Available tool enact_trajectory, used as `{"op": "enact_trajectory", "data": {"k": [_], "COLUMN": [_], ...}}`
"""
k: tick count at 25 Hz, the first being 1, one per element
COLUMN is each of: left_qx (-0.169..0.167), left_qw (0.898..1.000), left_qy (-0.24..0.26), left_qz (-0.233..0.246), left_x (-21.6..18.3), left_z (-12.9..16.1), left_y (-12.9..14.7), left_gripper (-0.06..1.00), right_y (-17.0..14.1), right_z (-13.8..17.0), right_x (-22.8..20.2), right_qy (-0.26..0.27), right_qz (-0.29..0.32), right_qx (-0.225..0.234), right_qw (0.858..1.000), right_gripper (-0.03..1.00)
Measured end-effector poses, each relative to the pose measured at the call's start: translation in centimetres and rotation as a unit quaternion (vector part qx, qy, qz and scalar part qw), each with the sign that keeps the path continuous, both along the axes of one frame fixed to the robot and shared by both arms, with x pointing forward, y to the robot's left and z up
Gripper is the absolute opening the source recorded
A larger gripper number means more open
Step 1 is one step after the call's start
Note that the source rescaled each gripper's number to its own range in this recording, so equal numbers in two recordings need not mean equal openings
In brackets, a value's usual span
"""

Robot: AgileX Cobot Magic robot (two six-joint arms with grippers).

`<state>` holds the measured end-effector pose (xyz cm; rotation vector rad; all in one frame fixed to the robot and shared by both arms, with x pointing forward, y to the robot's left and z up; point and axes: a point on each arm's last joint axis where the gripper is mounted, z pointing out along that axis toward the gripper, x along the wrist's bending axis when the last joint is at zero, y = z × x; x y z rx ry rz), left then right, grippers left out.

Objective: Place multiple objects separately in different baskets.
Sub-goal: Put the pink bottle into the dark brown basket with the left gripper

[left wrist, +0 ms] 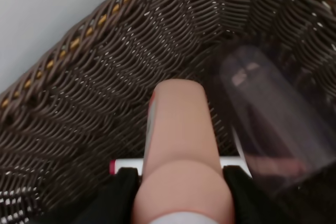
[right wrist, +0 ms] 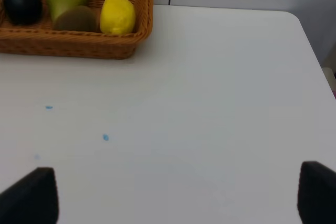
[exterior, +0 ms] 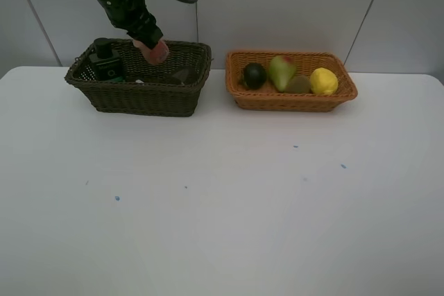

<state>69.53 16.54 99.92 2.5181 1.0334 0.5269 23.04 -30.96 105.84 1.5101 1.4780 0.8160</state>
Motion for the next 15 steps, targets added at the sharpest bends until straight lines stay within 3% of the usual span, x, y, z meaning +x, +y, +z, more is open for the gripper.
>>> {"op": "enact_trajectory", "data": {"k": [7,10,15], "left_qx": [-0.021,-0.034,-0.034], "left_qw": [0.997,0.995,0.995], "left_qy": [0.037,0.042,0.042], "left_qz": [0.057,0.082,0.083], "left_x": [0.7,0.8,0.8], "left_z": [-3.2,-3.4,-3.3], "left_y": [-0.2,-0.2,-0.2], "left_gripper": [0.45,0.45,0.45], "right_y": [0.0,0.0,0.0], "right_z": [0.0,0.0,0.0], "right_x": [0.0,0.0,0.0], "right_qy": [0.000,0.000,0.000], "right_qz": [0.000,0.000,0.000], "right_qx": [0.000,0.000,0.000], "right_qw": [1.000,1.000,1.000], "right_gripper": [1.00,1.00,1.00]}}
